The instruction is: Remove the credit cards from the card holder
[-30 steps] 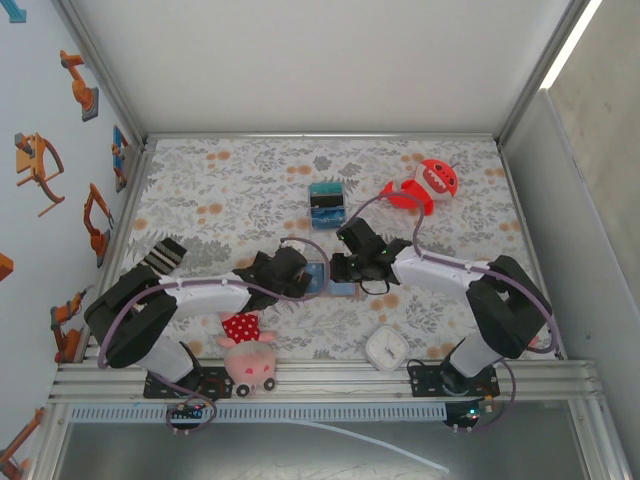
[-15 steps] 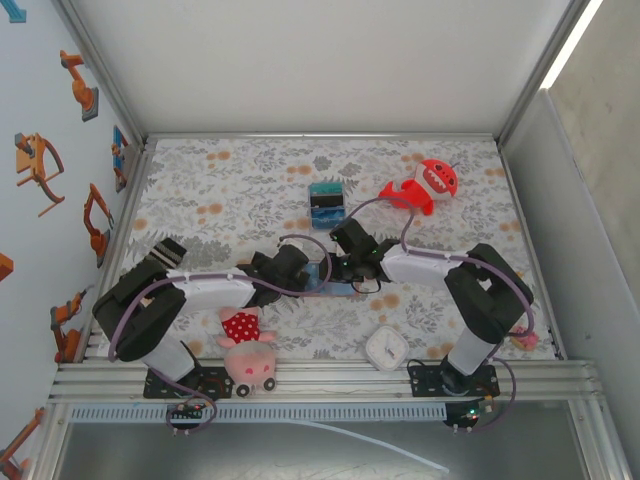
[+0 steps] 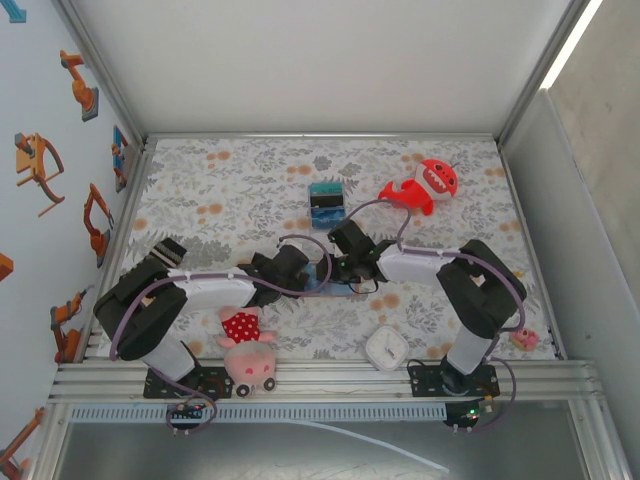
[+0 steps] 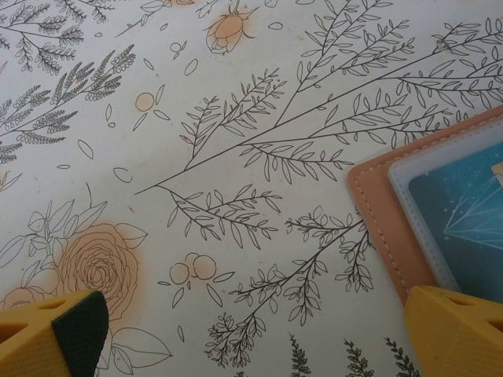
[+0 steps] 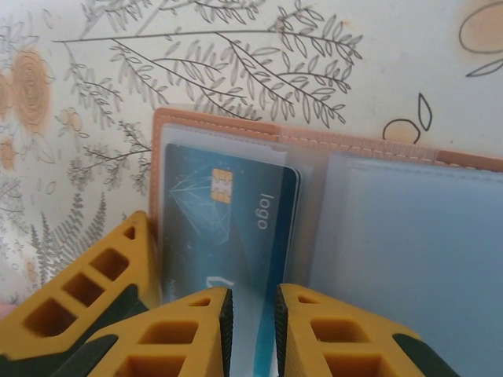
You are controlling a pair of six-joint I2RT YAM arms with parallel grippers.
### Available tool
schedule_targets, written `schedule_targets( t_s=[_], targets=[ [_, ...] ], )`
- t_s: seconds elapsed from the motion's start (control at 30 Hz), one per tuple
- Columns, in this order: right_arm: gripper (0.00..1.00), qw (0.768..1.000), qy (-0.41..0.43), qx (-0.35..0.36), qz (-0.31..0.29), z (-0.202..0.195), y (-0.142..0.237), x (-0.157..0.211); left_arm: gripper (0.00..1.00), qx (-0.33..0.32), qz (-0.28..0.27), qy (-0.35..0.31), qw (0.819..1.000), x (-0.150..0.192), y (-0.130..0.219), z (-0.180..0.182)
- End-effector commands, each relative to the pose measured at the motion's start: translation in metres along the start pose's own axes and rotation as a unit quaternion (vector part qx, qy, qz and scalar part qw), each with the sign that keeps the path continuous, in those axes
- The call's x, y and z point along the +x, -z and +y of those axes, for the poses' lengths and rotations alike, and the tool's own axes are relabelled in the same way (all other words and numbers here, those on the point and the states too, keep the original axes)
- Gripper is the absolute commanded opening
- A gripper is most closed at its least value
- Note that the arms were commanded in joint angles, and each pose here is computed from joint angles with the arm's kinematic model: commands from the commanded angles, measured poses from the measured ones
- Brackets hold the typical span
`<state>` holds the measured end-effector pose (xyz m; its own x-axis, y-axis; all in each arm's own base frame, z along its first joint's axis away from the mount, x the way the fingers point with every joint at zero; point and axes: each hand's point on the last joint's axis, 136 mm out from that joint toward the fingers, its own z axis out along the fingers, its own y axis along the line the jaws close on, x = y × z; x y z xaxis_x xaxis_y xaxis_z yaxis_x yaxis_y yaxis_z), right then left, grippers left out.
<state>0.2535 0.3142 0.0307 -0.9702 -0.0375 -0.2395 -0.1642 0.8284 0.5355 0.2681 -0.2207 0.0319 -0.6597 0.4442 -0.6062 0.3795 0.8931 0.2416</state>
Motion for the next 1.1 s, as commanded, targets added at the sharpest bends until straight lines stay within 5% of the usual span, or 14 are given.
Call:
schedule_targets(
  t_s=[0.0,0.3,1.07],
  targets=[
    [0.22,1.000,-0.008,-0.005,0.003,0.003,-0.004,-0.003,0.97,0.000,0.009,0.004,1.000,-0.001,0.002,0.000],
    [0.21,1.000,-0.023,-0.012,0.009,-0.001,-0.009,0.004,0.97,0.000,0.012,0.002,1.000,0.001,0.002,-0.001],
    [0.13,0.984,-0.083,-0.155,-0.030,0.010,0.008,-0.007,0.97,-0.006,0.026,-0.012,1.000,0.000,0.002,-0.006]
  ],
)
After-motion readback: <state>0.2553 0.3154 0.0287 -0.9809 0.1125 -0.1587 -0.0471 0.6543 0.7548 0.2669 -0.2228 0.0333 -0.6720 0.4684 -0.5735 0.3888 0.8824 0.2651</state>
